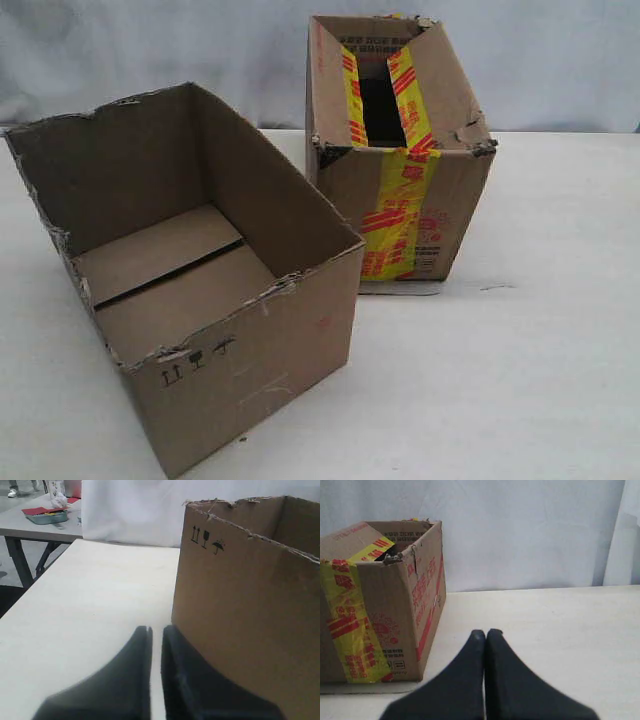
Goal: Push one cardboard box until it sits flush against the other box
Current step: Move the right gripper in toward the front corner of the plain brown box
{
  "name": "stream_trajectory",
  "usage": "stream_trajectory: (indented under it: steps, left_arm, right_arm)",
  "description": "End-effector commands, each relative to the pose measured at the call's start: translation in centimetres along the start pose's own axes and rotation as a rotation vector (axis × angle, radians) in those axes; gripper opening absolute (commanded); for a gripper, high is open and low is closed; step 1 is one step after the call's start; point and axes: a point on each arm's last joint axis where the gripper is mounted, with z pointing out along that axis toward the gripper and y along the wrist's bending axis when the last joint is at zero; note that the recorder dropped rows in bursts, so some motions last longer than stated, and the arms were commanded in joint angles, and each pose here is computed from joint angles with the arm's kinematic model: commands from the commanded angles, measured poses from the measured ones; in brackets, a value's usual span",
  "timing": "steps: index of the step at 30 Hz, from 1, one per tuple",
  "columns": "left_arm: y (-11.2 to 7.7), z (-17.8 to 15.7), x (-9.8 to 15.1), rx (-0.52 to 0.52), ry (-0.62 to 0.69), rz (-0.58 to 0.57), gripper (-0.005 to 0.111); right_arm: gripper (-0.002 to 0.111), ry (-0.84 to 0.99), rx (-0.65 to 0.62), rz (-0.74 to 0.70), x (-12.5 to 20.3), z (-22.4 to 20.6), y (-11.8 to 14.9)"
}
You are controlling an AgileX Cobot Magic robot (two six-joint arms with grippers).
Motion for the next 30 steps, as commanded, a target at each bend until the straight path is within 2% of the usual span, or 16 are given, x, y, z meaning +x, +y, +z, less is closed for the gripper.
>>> stream_trajectory:
  steps: [1, 6, 8, 11, 13, 17, 20, 25, 30]
  left_arm:
    - [0.0, 0.0, 0.0, -0.003, -0.003, -0.003, 0.000]
    - [0.0, 0.0, 0.0, -0.003, -0.003, -0.003, 0.000]
    - [0.0, 0.0, 0.0, -0.003, -0.003, -0.003, 0.000]
    - [0.0, 0.0, 0.0, -0.003, -0.003, -0.003, 0.000]
    - [0.0, 0.0, 0.0, -0.003, -0.003, -0.003, 0.000]
    - [0.0, 0.0, 0.0, -0.002, -0.007, -0.003, 0.000]
    - [0.0, 0.0, 0.0, -0.002, -0.007, -0.003, 0.000]
    - [0.0, 0.0, 0.0, -0.002, -0.007, -0.003, 0.000]
    - [0.0, 0.0, 0.0, -0.002, -0.007, -0.003, 0.000]
  right_arm:
    - [0.000, -0.137, -0.001, 0.054, -1.1, -0.1, 0.0]
    - [0.000, -0.262, -0.012, 0.386, -2.2, -0.3, -0.3]
    - [0.000, -0.272, -0.007, 0.337, -2.3, -0.3, -0.3]
    - [0.000, -0.182, -0.050, 0.269, -1.6, -0.2, 0.1]
    - [0.000, -0.144, -0.101, 0.233, -1.4, 0.0, 0.5]
    - [0.000, 0.042, -0.241, 0.173, -1.4, 1.6, 1.9]
    - [0.000, 0.213, -0.377, 0.096, -1.7, 3.2, 3.9]
    - [0.000, 0.512, -0.616, -0.052, -0.6, 4.7, 8.9]
    - [0.000, 0.561, -0.768, -0.126, -0.3, 4.5, 12.5]
